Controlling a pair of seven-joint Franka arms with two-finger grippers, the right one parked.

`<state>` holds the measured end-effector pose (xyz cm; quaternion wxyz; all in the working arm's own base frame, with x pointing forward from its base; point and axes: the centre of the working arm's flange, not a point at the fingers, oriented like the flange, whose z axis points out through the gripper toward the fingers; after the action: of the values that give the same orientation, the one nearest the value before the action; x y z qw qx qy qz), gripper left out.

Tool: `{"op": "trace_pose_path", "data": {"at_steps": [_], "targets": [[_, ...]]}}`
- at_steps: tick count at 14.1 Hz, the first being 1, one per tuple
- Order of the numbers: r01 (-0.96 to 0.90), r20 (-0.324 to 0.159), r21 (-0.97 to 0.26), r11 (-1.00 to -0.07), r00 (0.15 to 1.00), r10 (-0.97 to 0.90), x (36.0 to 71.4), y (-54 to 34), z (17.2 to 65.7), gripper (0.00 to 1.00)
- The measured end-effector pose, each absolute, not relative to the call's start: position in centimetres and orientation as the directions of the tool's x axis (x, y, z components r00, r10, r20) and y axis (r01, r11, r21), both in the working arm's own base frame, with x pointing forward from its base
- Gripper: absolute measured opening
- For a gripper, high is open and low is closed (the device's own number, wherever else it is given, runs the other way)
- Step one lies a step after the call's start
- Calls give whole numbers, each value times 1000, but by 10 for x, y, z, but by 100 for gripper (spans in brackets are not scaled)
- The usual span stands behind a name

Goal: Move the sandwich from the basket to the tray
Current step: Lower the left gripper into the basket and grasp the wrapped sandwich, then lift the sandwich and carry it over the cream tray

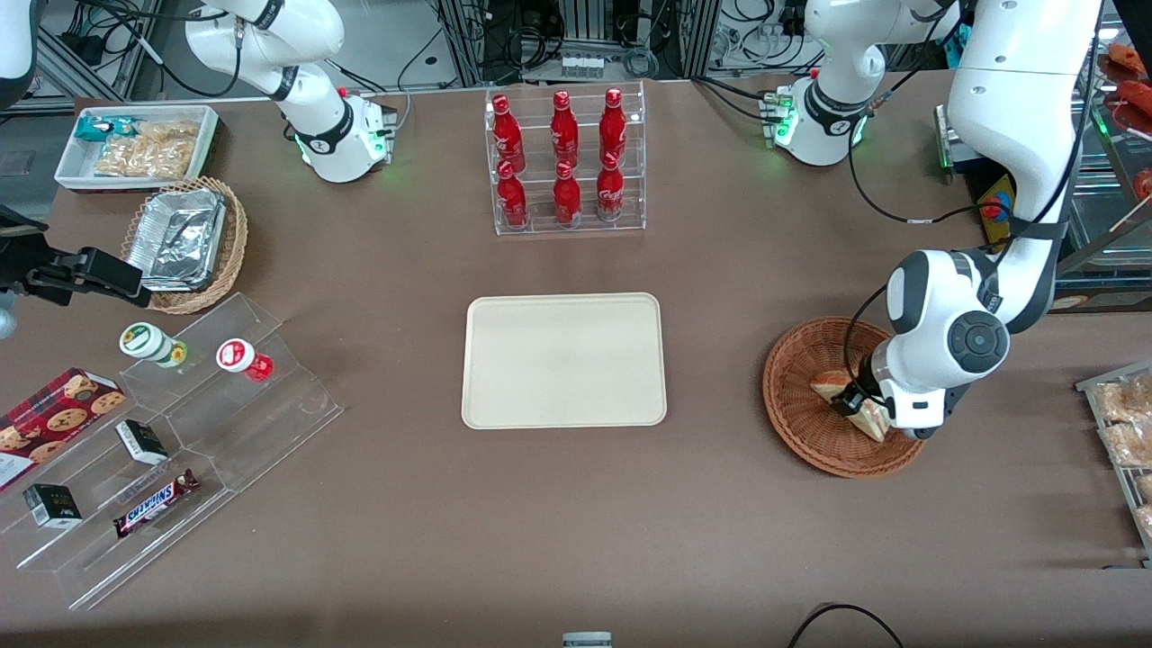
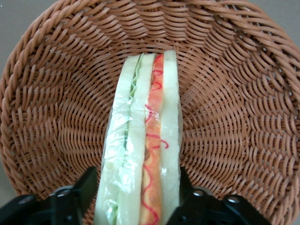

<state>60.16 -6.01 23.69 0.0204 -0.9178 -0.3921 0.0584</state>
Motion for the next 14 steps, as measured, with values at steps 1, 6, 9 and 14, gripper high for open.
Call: {"op": "trace_pose_path", "data": {"at_steps": [1,6,9,14], "targets": [[718,-91,-83,-691,686,722,602,-60,236,60],[713,-88,-80,-696,691,718,603,-64,242,29],[659,-118,-126,-741,732,671,608,-103,279,29],[468,-113,-126,-875,869,481,590,-258,351,30]]}}
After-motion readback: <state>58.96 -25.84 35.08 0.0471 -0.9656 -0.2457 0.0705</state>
